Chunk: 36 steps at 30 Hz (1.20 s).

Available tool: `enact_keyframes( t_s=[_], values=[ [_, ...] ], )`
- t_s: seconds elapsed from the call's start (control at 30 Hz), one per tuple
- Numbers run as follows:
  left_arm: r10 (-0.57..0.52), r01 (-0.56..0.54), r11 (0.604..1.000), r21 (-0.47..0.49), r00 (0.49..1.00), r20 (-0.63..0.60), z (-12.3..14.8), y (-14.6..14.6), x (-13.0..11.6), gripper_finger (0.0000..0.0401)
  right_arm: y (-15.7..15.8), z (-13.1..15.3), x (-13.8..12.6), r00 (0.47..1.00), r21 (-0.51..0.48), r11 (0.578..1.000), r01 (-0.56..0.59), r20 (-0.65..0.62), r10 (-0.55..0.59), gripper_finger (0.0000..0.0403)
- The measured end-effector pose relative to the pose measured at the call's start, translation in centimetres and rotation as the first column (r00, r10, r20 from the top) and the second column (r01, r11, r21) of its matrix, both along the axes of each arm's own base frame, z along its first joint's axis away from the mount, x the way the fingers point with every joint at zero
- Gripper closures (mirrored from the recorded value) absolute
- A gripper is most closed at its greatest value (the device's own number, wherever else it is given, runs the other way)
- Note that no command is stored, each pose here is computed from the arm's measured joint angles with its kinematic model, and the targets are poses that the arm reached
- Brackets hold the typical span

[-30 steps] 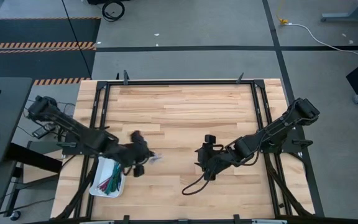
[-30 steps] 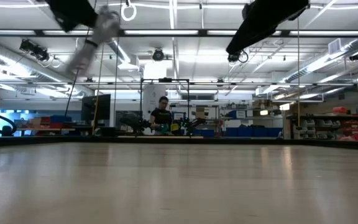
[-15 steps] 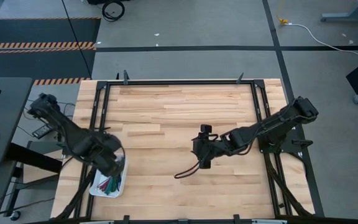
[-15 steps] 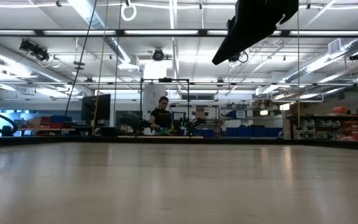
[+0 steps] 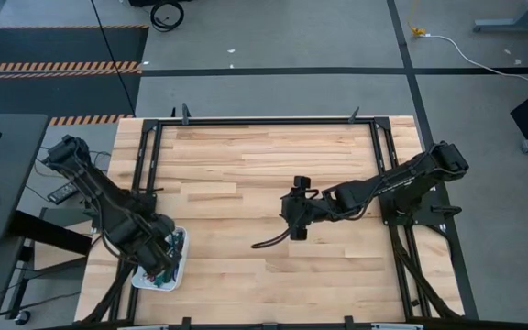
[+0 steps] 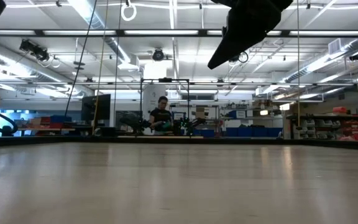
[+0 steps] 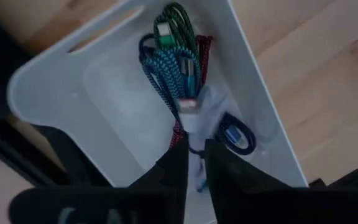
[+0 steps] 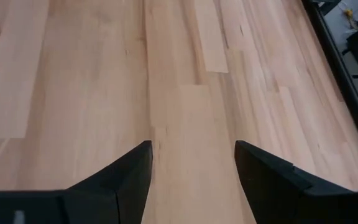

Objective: Pick and place USB-C Cables
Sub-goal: Put the white charger cable into the white bin, then move the white bin to the center of the table

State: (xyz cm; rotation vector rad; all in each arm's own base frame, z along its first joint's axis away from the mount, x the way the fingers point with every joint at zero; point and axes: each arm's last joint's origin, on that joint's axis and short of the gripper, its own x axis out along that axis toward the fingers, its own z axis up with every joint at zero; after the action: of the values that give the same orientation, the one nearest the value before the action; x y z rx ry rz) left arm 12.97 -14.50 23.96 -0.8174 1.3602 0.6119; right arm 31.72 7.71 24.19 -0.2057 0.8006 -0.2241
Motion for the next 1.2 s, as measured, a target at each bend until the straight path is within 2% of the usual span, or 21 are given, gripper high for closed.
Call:
enact_keyframes(
  t_s=[0.13,0.3,0.43,0.5,0.6,0.7,0.77,0.9,1.0,1.2],
  values=[
    [-0.019,0.019,1.0,-0.016,1.0,-0.014,-0.8,-0.1,-0.1,0.0307,0.2,0.0,0.0,1.0,0.039,0.999,-0.012,-0.004,0.012,0.0169],
    [-0.101,0.101,0.995,-0.025,0.994,-0.028,-0.8,-0.1,-0.2,0.0262,0.3,-0.1,0.0,1.0,0.086,0.996,-0.019,-0.007,0.02,0.0169],
    [-0.253,0.252,0.968,-0.014,0.968,-0.006,-0.8,-0.2,-0.1,0.0242,0.3,-0.1,0.0,1.0,0.088,0.996,-0.017,-0.007,0.018,0.0169],
    [-0.378,0.378,0.926,-0.002,0.926,0.015,-0.8,-0.2,-0.1,0.024,0.3,-0.1,-0.1,1.0,0.095,0.995,-0.012,-0.007,0.013,0.0169],
    [-0.598,0.598,0.801,0.021,0.799,0.056,-0.8,-0.5,0.1,0.0242,0.3,-0.1,-0.1,1.0,0.096,0.995,-0.009,-0.01,0.01,0.0169],
    [-0.77,0.765,0.637,0.09,0.628,0.115,-0.7,-0.8,0.5,0.0249,0.3,-0.2,-0.2,1.0,0.093,0.996,-0.008,-0.023,0.01,0.0169],
    [-0.844,0.831,0.535,0.15,0.521,0.128,-0.6,-0.9,0.6,0.0255,0.2,-0.3,-0.3,0.999,0.089,0.996,-0.006,-0.036,0.009,0.0169],
    [-0.944,0.919,0.33,0.216,0.315,0.101,-0.6,-0.9,0.7,0.0263,0.2,-0.5,-0.5,0.998,0.094,0.995,0.012,-0.061,-0.006,0.0169],
    [-0.979,0.946,0.205,0.252,0.196,0.057,-0.6,-0.7,0.6,0.0266,0.1,-0.6,-0.7,0.997,0.104,0.994,0.032,-0.076,-0.024,0.0169],
    [-0.998,0.97,-0.046,0.237,-0.034,-0.054,-0.8,-0.1,0.1,0.026,0.1,-0.9,-1.1,0.989,0.147,0.983,0.111,-0.11,-0.096,0.0169]
  ],
)
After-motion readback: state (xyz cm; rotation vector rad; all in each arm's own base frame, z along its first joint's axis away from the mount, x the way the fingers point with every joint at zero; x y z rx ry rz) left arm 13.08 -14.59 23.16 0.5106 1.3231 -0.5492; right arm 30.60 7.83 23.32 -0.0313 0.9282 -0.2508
